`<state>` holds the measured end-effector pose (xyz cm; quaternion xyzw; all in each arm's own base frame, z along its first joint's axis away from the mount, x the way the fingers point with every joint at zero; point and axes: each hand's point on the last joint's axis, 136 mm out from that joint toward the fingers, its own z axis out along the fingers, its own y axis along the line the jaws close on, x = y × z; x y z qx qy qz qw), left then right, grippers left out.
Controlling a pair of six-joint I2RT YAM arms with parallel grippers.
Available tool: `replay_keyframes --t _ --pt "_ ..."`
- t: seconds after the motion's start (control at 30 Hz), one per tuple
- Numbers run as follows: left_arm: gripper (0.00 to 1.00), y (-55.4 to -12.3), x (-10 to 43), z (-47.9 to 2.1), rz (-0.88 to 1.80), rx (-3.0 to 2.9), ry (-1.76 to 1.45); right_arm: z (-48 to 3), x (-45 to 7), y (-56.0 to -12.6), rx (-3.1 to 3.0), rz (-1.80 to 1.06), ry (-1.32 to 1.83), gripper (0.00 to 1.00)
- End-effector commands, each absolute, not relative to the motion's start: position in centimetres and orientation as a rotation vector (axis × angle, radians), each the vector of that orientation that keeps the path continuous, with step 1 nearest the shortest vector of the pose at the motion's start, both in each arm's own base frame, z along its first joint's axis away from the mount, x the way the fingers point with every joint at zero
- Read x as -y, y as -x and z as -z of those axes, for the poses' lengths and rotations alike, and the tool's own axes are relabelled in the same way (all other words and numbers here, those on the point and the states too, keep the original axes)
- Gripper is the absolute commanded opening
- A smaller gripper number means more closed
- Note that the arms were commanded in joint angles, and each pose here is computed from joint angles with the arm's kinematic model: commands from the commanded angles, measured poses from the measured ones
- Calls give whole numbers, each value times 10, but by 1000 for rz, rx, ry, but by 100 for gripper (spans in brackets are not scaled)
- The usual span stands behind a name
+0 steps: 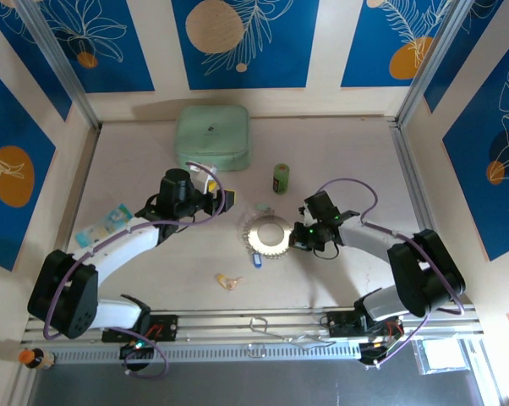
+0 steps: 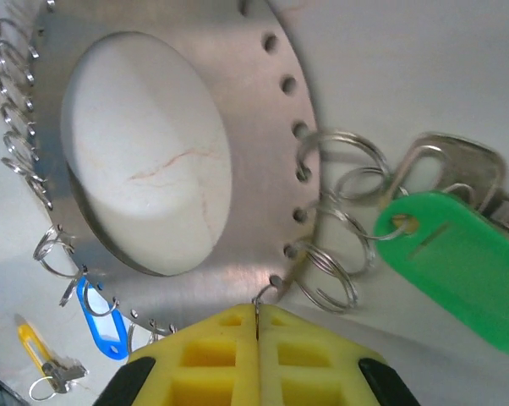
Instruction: Put the keys on the keyring
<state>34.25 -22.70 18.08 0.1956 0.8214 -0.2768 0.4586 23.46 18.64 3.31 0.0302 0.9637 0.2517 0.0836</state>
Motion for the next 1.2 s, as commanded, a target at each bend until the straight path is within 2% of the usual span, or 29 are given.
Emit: replay_keyframes --t 0.0,0.2,0.4,0.63,0.77,0.93,0.97,1.0,1.17 --pt "75 -345 227 -198 682 -1960 -505 -46 -182 -237 -2861 -623 79 0" --pt "75 -345 226 -197 665 -1958 -512 -52 -189 -248 -2831 -514 298 0" --pt "75 -346 224 -195 647 -1960 -519 -60 -204 -256 -2798 -531 392 0" --pt "73 -341 229 -200 648 -1910 -606 -110 -233 -266 -2483 -699 602 0" --pt "66 -326 242 -198 679 -1830 -790 -136 -248 -273 -2324 -736 730 0" --pt "49 -293 270 -197 847 -1693 -1099 -161 -265 -279 -2153 -804 872 0" --pt "42 -287 274 -196 877 -1666 -1160 -163 -267 -281 -2133 -811 887 0" --pt "39 -283 278 -195 905 -1644 -1213 -166 -269 -282 -2117 -819 900 0" --pt "37 -258 292 -193 1044 -1453 -1436 -169 -276 -281 -2069 -861 957 0"
